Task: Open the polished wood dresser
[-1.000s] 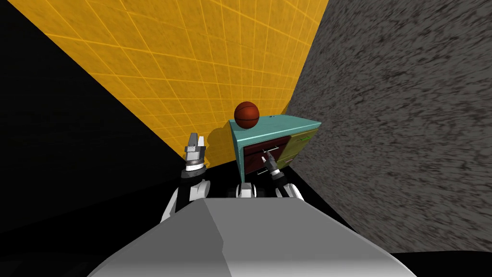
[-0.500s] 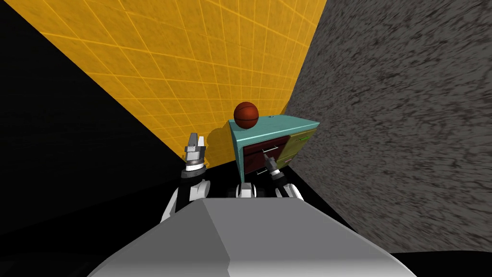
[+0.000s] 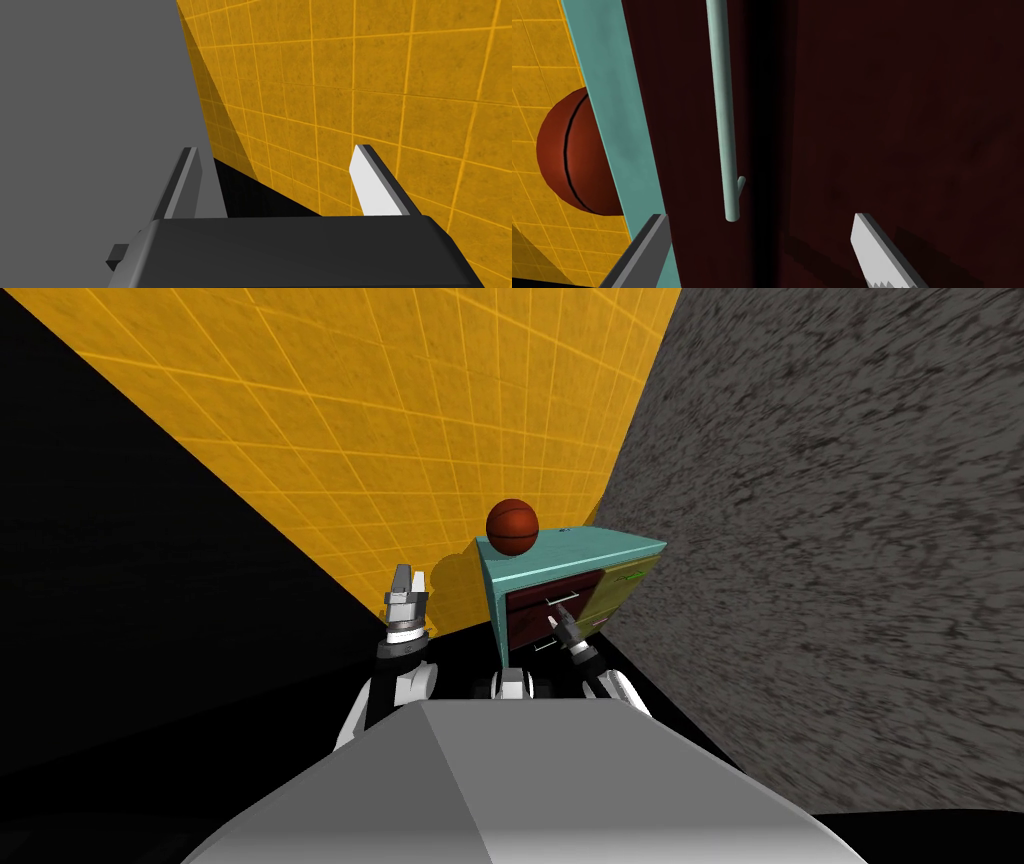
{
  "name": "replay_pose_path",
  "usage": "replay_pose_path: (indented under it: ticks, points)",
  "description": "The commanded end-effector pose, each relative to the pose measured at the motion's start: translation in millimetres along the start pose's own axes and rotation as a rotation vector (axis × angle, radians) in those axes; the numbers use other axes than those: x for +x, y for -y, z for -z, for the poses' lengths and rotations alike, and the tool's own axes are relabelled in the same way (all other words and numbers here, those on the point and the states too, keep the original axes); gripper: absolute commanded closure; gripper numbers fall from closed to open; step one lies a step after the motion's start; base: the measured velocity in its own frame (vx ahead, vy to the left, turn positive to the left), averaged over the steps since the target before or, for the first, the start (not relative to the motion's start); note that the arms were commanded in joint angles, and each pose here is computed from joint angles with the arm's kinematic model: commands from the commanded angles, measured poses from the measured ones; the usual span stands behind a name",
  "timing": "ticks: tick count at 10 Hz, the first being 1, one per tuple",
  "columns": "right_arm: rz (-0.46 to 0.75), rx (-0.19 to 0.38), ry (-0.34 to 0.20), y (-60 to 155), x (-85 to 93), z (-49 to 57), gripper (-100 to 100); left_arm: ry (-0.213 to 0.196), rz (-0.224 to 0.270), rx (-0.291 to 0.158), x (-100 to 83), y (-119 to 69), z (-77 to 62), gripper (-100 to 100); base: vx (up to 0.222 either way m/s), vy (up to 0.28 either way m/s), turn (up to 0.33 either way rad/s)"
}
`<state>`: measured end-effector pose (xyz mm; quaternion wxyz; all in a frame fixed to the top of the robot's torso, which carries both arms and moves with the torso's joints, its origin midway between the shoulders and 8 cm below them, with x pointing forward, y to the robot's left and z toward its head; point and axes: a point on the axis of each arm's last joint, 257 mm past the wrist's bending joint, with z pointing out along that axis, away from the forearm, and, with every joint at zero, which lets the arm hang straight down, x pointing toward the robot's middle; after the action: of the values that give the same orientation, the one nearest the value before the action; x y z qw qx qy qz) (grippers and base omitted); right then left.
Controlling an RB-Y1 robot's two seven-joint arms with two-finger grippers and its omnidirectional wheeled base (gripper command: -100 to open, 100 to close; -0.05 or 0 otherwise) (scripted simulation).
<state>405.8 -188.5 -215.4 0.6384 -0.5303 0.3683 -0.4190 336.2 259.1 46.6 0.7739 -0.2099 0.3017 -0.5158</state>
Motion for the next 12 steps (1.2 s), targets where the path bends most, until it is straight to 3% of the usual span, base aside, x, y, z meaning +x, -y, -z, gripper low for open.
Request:
replay_pose_path:
  ticks: [1,6,10,11,12]
  points:
    - [0.021,-0.005,-0.007,7,6.4,-1.7,-100,0.0,0.0,0.0,0.0,0.0,0.0,0,-0.002,-0.024,0.032]
    - [-0.027,0.032,-0.062,21,6.3,-12.1,-100,0.0,0.0,0.0,0.0,0.0,0.0,0,-0.002,-0.025,0.017]
    - [-0.015,0.027,-0.063,26,13.6,-13.1,-100,0.0,0.0,0.0,0.0,0.0,0.0,0,0.034,0.015,0.033]
    - [-0.018,0.026,-0.055,20,7.5,-10.9,100,0.0,0.0,0.0,0.0,0.0,0.0,0,-0.045,-0.019,-0.087]
    - [-0.02,0.026,-0.062,23,10.7,-12.4,100,0.0,0.0,0.0,0.0,0.0,0.0,0,-0.031,-0.012,-0.031]
